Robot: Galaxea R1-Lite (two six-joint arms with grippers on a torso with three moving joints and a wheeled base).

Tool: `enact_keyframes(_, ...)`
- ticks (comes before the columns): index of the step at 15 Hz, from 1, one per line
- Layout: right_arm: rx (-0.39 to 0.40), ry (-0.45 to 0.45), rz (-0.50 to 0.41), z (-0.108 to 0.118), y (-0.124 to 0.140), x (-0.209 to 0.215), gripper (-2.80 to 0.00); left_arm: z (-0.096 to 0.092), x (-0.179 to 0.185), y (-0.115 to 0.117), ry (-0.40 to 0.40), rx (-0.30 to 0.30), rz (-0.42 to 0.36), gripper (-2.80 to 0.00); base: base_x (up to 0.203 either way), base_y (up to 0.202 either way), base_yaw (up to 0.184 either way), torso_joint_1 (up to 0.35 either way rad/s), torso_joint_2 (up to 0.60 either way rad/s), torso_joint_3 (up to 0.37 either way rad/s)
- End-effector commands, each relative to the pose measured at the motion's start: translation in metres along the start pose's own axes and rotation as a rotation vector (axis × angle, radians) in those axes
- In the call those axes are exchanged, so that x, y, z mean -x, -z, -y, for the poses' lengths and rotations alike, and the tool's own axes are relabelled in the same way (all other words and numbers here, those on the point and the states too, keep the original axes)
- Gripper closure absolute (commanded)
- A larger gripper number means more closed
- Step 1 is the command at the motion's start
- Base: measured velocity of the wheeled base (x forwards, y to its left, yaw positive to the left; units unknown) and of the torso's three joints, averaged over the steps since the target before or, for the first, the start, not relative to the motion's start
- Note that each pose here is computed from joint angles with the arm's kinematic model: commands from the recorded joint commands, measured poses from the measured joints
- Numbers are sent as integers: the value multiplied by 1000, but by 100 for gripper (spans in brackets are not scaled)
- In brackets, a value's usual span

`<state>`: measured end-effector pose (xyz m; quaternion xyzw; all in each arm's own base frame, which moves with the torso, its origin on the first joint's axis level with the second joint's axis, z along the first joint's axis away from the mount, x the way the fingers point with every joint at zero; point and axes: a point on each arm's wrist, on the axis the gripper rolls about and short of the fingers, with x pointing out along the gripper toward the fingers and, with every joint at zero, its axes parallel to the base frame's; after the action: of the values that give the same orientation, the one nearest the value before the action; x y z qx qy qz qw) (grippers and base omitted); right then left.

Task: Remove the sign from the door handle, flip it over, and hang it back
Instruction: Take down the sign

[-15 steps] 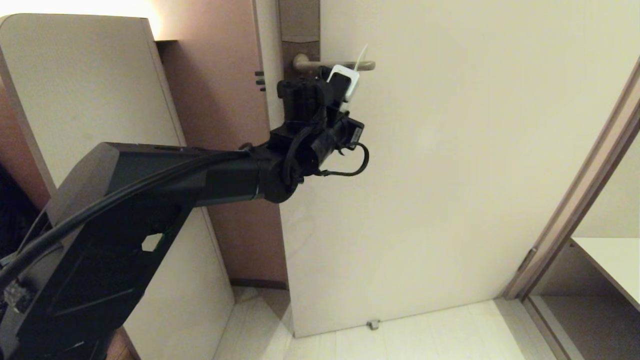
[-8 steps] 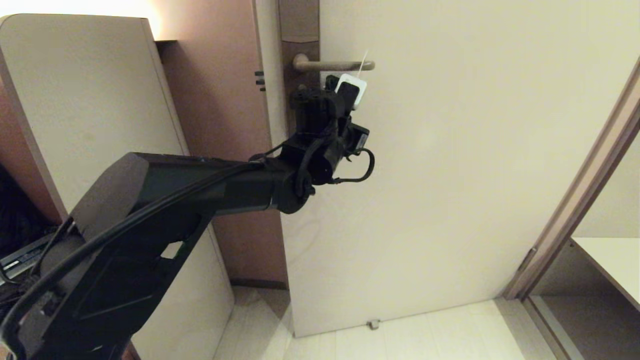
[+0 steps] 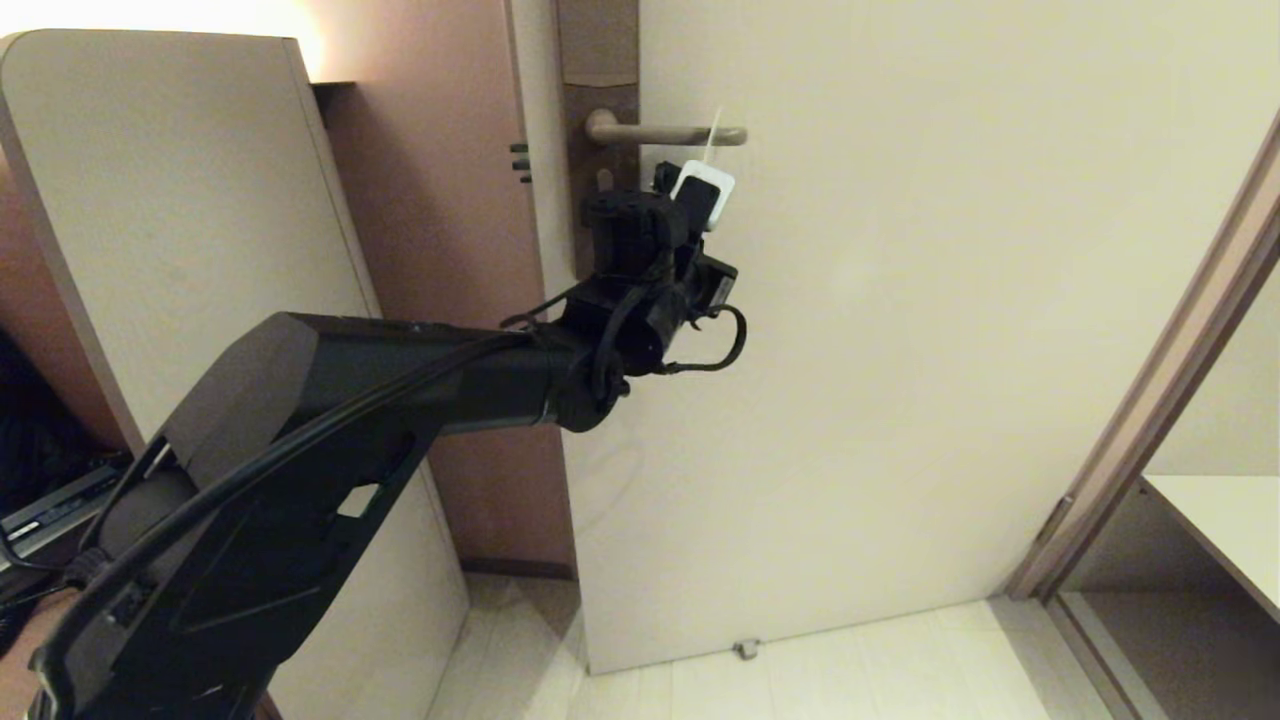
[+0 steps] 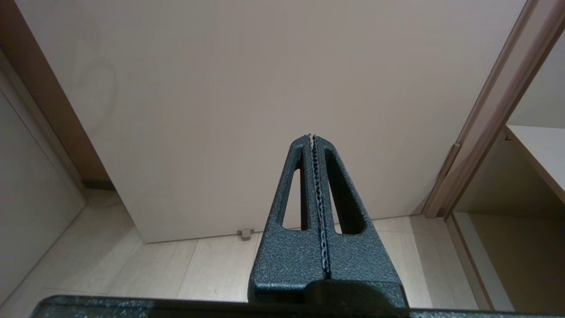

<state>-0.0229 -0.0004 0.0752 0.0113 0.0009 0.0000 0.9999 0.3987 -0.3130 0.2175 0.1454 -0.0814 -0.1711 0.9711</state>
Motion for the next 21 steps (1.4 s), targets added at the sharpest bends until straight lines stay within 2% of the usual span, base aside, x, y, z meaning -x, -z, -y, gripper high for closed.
enact_keyframes(1, 0, -1, -1, 0, 0, 0, 0, -2, 0, -2, 1, -2, 7, 0, 0, 0, 0, 0, 0, 0)
enact_keyframes(12, 0, 0, -1, 0, 0, 0, 0, -1, 9, -23, 11, -15, 45, 0, 0, 0, 0, 0, 0, 0)
enact_keyframes(21, 0, 0, -1, 0, 0, 0, 0, 29, 24, -41, 50, -1, 70, 0, 0, 0, 0, 0, 0, 0)
